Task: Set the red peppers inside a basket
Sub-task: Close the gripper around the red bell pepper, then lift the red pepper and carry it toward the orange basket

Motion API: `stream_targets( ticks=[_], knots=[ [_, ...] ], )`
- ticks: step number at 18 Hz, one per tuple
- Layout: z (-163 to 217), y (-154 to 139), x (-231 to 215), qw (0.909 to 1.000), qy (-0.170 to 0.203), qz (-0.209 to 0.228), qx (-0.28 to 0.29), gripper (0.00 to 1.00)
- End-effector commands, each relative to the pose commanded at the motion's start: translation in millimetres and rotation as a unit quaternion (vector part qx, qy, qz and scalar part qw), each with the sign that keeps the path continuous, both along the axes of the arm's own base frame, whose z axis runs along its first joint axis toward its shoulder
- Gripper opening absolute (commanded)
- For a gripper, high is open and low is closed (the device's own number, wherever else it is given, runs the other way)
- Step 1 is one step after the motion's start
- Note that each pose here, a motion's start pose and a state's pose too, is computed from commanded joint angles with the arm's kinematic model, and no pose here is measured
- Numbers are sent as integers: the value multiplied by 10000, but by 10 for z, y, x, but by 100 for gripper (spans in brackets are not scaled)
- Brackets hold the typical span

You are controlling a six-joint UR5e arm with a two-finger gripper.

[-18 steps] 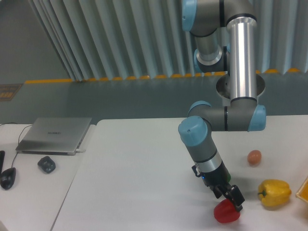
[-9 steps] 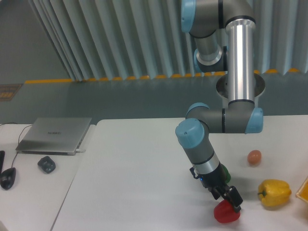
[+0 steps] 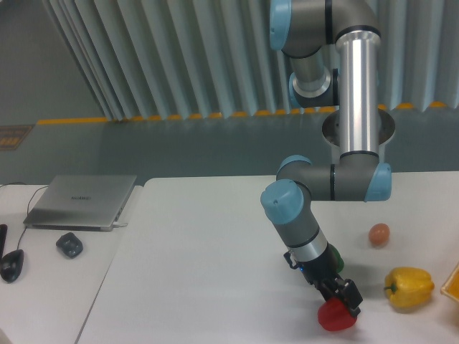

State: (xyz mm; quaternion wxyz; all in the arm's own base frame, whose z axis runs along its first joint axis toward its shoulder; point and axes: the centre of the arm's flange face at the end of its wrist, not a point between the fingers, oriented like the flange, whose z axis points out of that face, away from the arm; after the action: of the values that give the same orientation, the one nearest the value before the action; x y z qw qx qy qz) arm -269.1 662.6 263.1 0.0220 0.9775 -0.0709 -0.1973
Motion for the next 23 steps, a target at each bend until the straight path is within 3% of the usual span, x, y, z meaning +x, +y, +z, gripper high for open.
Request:
stream_targets(
  ticks=[2,6,9,15,18,23],
  knots=[
    [0,8,20,10000,0,13,12,66],
    [0,8,20,10000,1,41,24,48],
    [0,12,31,10000,1,69,39,43],
    [271,-43,21,9999,52,0,164,43],
    [466,-105,11,9992,43,-366,123,43],
    [590,-246,-26,9982,-142,-556,-156,43]
  ],
)
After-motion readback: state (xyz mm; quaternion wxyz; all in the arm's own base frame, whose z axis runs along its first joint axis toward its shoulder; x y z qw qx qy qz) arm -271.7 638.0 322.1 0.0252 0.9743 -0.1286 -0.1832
